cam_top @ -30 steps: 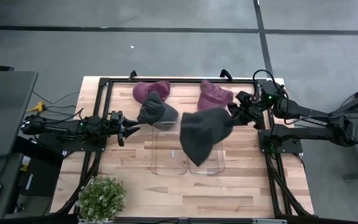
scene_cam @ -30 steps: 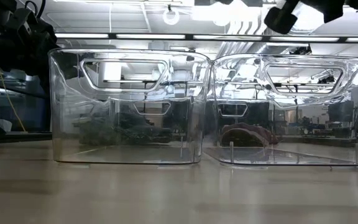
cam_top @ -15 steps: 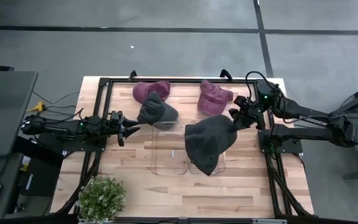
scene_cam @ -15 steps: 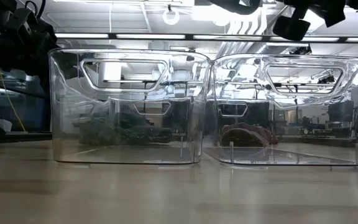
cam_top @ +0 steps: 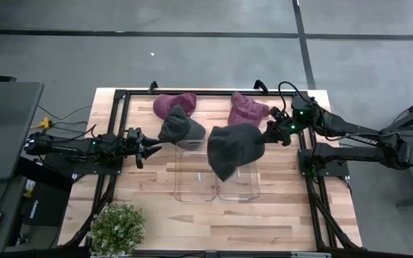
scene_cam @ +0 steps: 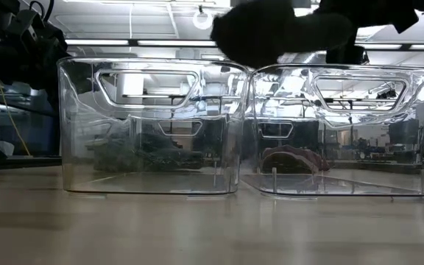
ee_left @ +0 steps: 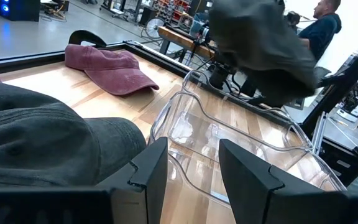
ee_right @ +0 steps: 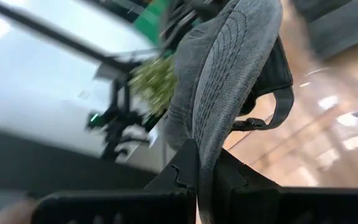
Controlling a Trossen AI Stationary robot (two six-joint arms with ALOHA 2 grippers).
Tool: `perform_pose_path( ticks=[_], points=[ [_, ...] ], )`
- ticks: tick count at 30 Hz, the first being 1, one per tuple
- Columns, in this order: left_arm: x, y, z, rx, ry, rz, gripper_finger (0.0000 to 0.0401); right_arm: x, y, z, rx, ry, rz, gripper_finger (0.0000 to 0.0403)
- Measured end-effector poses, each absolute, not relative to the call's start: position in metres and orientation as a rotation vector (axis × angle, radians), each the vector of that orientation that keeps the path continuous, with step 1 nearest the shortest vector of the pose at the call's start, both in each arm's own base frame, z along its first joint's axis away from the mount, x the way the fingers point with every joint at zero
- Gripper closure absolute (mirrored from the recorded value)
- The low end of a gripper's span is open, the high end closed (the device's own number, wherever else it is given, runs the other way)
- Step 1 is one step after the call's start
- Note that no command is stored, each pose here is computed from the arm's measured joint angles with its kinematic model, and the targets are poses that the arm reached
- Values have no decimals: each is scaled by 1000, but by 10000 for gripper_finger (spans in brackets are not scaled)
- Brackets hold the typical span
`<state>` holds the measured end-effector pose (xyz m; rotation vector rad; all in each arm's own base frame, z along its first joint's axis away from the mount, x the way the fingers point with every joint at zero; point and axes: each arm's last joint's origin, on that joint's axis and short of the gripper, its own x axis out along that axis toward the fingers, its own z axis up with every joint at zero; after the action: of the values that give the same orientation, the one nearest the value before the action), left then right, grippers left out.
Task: Pick & Place hat
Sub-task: Put the right black cap into the left transparent bin
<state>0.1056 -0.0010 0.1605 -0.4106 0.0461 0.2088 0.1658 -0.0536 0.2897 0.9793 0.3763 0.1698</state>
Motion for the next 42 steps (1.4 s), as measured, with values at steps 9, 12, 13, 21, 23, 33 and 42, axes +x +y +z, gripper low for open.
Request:
perform_pose_path(
  ticks=[9,12,13,21,23,33,42],
  points=[
    [106,-1,160,-410,47,209,263,172,-48,283,1007,369,-39,397],
    [106,-1,160,-410,47,209,263,173,-43,282,1028,391,-27,397],
    [106,-1,160,-410,46,209,263,173,-41,282,1034,399,-21,397],
    [106,-1,161,-410,46,209,263,155,-28,282,1079,459,-68,397],
    [106,-1,160,-410,47,209,263,148,-25,282,1086,473,-74,397],
    [106,-1,160,-410,46,209,263,129,-20,287,1074,458,-66,397],
    [106,-1,160,-410,47,209,263,120,-18,293,994,393,-46,397]
  ],
)
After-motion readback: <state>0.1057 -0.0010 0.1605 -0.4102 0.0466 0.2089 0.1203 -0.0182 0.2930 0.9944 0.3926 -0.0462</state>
